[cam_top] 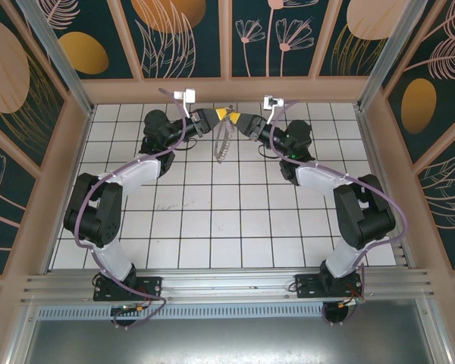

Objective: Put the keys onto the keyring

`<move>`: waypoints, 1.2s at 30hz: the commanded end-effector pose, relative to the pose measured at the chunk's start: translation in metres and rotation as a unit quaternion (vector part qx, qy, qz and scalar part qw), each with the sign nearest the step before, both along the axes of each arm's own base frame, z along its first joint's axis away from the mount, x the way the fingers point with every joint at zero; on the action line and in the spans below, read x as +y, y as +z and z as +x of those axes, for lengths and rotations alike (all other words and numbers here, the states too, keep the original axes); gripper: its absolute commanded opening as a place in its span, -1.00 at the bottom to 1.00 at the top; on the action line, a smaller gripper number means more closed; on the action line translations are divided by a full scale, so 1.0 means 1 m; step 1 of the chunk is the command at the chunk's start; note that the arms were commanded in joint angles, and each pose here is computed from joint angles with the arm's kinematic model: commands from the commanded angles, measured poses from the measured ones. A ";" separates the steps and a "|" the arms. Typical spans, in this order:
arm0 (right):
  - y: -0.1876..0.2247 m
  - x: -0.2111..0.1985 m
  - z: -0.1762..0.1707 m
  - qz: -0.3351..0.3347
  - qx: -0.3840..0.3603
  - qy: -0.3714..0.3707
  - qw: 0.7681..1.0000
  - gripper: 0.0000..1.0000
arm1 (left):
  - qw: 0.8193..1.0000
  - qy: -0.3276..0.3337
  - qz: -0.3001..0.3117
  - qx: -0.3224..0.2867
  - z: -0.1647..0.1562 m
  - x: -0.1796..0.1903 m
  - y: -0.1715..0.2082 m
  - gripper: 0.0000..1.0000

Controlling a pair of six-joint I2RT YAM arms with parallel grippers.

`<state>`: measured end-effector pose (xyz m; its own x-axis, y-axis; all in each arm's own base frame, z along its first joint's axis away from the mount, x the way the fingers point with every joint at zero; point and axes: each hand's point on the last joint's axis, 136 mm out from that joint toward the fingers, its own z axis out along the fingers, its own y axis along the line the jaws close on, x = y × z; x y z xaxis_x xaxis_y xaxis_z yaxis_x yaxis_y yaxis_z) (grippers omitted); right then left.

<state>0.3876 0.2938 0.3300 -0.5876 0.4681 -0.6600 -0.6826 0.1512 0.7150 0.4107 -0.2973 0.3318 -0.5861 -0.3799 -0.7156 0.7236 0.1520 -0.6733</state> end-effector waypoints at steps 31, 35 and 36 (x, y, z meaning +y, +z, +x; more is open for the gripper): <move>0.042 0.001 -0.012 0.009 -0.040 -0.012 0.999 -0.24 | 0.997 -0.022 -0.027 -0.067 -0.022 -0.006 0.049 -1.00; 0.041 0.004 -0.014 0.009 -0.041 -0.007 0.999 -0.27 | 0.997 -0.022 -0.026 -0.067 -0.022 -0.006 0.048 -1.00; 0.041 0.004 -0.015 0.009 -0.042 -0.006 0.999 -0.30 | 0.997 -0.022 -0.026 -0.067 -0.022 -0.007 0.048 -1.00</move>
